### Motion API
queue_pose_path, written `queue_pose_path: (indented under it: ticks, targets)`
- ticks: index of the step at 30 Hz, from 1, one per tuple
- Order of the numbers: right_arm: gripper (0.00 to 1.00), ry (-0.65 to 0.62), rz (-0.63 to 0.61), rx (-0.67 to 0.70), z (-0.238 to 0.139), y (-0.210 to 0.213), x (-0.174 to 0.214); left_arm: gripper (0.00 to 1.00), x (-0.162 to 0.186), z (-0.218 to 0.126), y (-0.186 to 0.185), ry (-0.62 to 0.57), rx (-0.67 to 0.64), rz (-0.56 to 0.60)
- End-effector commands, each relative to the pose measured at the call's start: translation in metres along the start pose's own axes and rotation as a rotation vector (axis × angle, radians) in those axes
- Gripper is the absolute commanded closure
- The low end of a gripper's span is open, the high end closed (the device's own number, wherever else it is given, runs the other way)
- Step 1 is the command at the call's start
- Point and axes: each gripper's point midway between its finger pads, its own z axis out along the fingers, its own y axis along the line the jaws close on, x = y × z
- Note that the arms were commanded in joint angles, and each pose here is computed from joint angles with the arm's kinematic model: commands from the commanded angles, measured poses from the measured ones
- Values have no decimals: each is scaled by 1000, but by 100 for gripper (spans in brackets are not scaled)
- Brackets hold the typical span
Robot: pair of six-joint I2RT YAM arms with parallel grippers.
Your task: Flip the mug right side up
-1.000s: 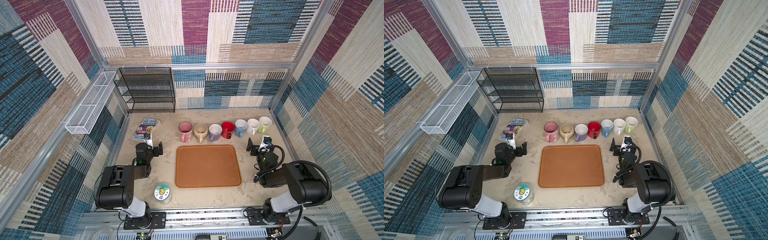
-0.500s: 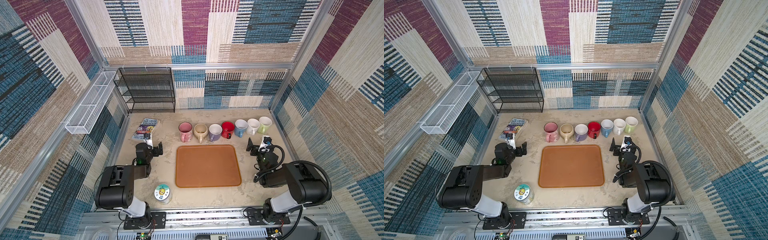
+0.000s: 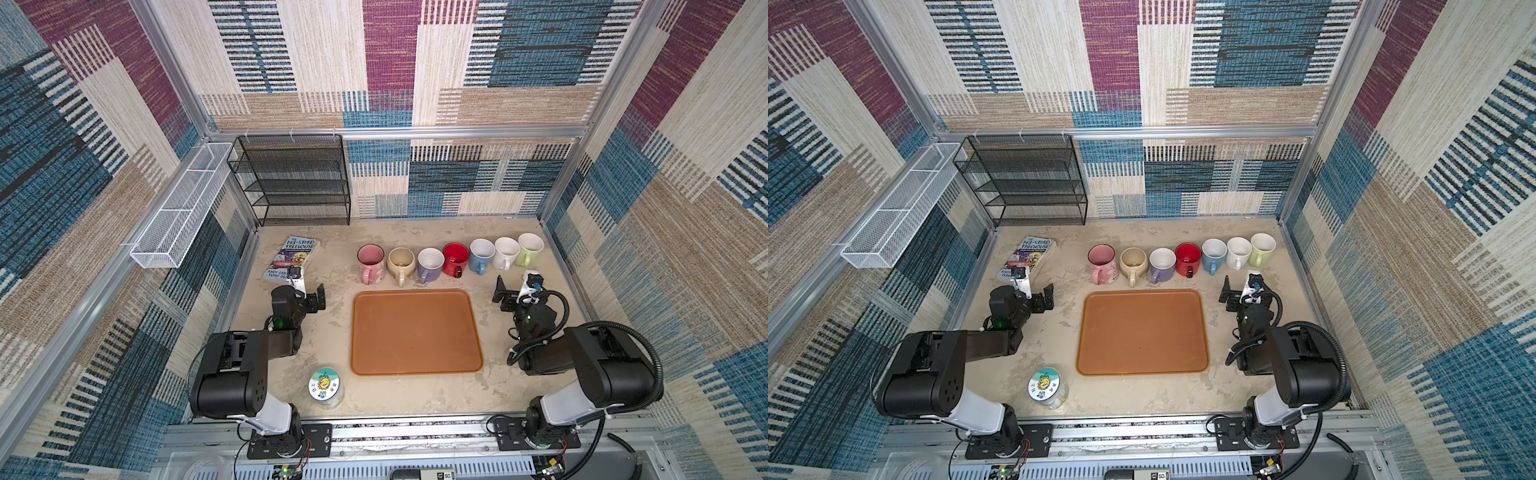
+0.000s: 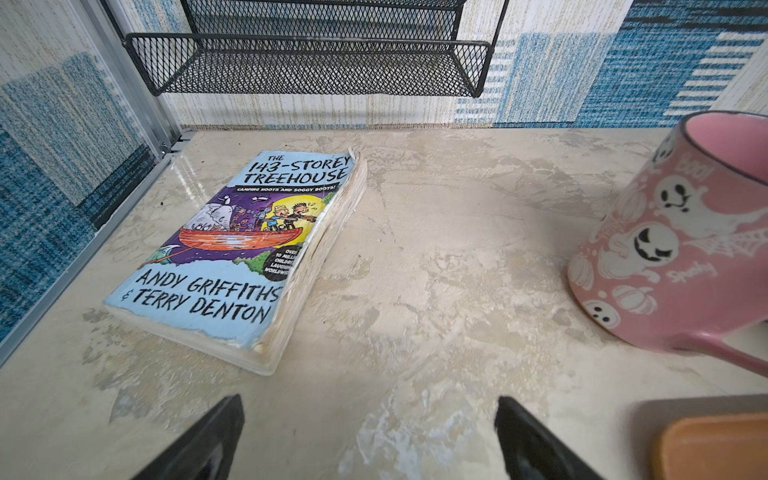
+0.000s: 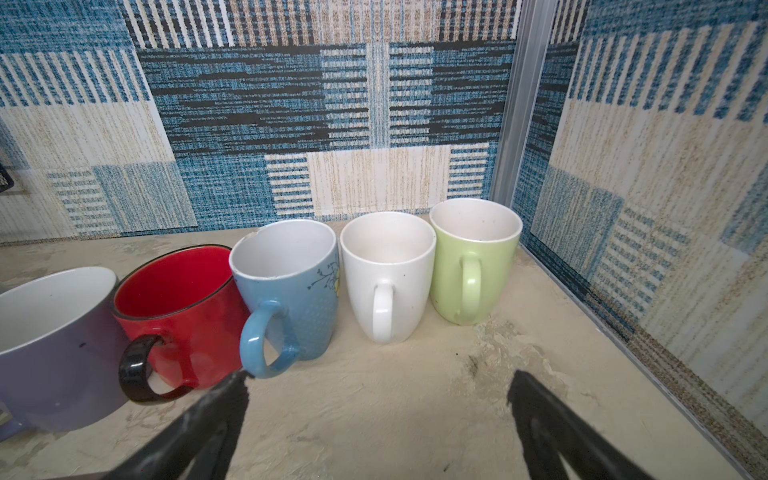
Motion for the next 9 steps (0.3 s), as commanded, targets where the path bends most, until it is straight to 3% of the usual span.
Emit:
queue_pose_path:
  ticks: [1,9]
  targets:
    - [0,-10,6,-7,1,1,-3,1,-1,0,-1,-5,7,2]
    - [0,-10,6,-8,1,2,-4,1,-2,0,-1,-6,7,2]
